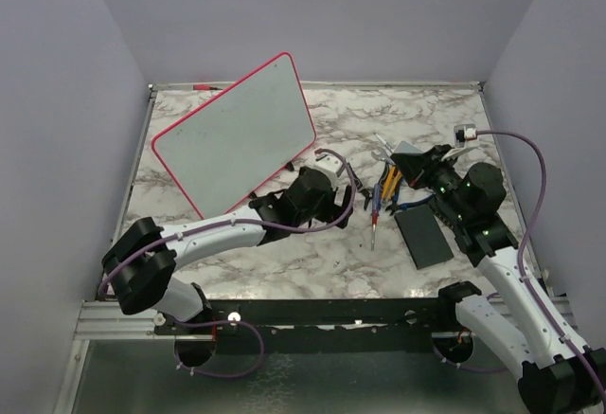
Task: Write a sentence on the whiteboard
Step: Place the pen cap at the center of the board, then move the whiteboard stand to the center of the board.
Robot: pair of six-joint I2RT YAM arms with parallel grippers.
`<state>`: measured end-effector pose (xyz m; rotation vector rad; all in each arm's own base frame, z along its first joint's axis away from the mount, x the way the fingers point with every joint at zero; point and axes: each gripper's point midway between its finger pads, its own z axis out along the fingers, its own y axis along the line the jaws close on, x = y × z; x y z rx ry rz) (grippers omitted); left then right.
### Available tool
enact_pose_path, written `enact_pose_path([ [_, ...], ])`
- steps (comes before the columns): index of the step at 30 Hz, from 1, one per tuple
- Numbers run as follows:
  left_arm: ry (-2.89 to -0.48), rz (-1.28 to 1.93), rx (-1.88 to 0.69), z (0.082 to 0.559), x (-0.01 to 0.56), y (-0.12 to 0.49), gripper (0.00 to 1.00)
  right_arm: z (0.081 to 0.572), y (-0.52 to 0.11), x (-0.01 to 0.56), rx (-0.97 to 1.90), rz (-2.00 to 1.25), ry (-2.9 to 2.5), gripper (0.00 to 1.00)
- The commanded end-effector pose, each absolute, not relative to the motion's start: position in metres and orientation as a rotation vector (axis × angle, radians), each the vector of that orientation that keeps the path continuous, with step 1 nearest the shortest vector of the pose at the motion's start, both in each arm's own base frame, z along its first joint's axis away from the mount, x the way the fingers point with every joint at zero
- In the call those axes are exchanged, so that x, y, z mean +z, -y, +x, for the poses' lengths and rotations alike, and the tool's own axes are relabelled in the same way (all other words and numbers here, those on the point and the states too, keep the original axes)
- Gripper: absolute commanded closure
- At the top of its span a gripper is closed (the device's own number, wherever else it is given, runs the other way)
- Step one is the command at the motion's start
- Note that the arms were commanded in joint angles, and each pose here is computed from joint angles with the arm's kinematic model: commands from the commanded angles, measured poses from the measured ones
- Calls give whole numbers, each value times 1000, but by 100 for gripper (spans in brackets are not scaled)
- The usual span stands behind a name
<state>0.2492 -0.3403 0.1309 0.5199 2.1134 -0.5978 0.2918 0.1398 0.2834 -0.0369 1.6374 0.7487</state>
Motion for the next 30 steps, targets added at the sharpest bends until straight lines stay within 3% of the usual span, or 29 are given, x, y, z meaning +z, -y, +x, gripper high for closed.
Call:
enact_pose_path([
  [1, -2005, 604, -529, 259, 187, 333, 1, 292, -133, 279, 705, -25, -1651, 99],
  [15, -1759, 433, -576, 319, 349, 252, 1, 292, -134, 279, 714, -28, -1657, 99],
  [30, -1684, 155, -485, 358, 405, 88, 1, 294, -139, 281, 740, -34, -1657, 99],
])
